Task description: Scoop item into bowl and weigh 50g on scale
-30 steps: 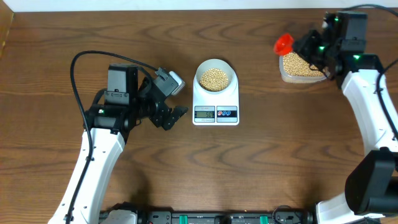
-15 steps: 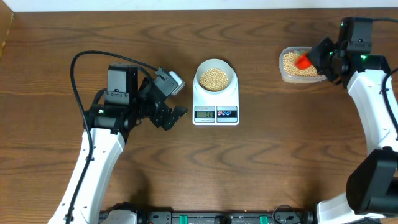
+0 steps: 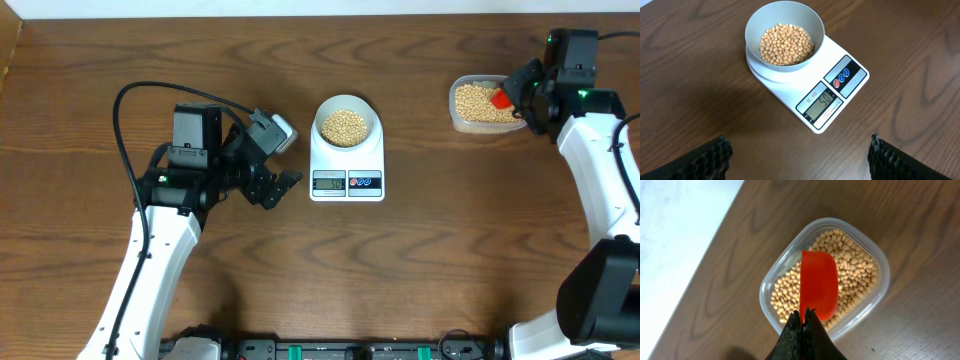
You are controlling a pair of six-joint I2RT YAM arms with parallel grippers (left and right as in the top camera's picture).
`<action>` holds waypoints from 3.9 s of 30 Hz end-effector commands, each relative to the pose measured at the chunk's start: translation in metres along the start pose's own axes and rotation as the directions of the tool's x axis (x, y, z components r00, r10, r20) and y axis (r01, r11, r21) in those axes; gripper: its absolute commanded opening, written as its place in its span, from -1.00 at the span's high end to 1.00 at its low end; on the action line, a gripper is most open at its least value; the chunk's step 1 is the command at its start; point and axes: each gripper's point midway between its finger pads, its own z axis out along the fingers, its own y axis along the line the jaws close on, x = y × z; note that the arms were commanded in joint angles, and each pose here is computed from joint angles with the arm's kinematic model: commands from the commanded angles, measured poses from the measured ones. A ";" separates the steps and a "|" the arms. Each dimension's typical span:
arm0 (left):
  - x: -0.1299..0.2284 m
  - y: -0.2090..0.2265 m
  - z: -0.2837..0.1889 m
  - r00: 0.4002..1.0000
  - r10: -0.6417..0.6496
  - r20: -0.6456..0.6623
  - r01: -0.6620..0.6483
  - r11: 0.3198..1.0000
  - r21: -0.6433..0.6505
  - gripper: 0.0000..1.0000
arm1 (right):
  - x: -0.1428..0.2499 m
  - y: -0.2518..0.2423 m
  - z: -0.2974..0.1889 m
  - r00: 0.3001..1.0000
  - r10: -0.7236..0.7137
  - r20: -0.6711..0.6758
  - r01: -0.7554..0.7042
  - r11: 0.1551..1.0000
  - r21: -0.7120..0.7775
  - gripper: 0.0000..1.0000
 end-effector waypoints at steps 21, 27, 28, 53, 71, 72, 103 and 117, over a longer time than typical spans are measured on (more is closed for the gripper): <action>0.001 -0.003 0.001 1.000 -0.015 0.002 0.015 1.000 0.015 -0.79 | 0.029 -0.021 0.020 0.993 0.110 -0.047 -0.111 0.994 -0.016 0.18; 0.001 -0.003 0.001 1.000 -0.015 0.002 0.015 1.000 0.015 -0.79 | 0.031 -0.020 0.020 0.997 0.052 -0.055 -0.054 0.998 -0.021 -0.18; 0.001 -0.003 0.001 1.000 -0.015 0.002 0.015 1.000 0.015 -0.79 | 0.031 -0.021 0.020 0.998 0.041 -0.056 -0.043 0.999 -0.020 -0.21; 0.001 -0.003 0.001 1.000 -0.015 0.002 0.015 1.000 0.015 -0.79 | 0.042 -0.034 -0.038 0.952 -0.289 -0.101 0.290 0.957 -0.004 -0.99; 0.001 -0.003 0.001 1.000 -0.015 0.002 0.015 1.000 0.015 -0.79 | 0.032 -0.002 -0.081 0.748 -0.662 -0.048 0.658 0.749 -0.072 -0.98; 0.001 -0.003 0.001 1.000 -0.015 0.002 0.015 1.000 0.015 -0.79 | 0.032 -0.002 -0.086 0.731 -0.680 -0.057 0.676 0.733 -0.072 -0.99; 0.001 -0.003 0.001 1.000 -0.015 0.002 0.015 1.000 0.015 -0.79 | 0.035 -0.010 -0.124 0.563 -0.813 -0.149 0.812 0.578 -0.086 -0.99; 0.001 -0.003 0.001 1.000 -0.015 0.002 0.015 1.000 0.015 -0.79 | 0.035 -0.010 -0.124 0.563 -0.813 -0.149 0.811 0.578 -0.086 -0.98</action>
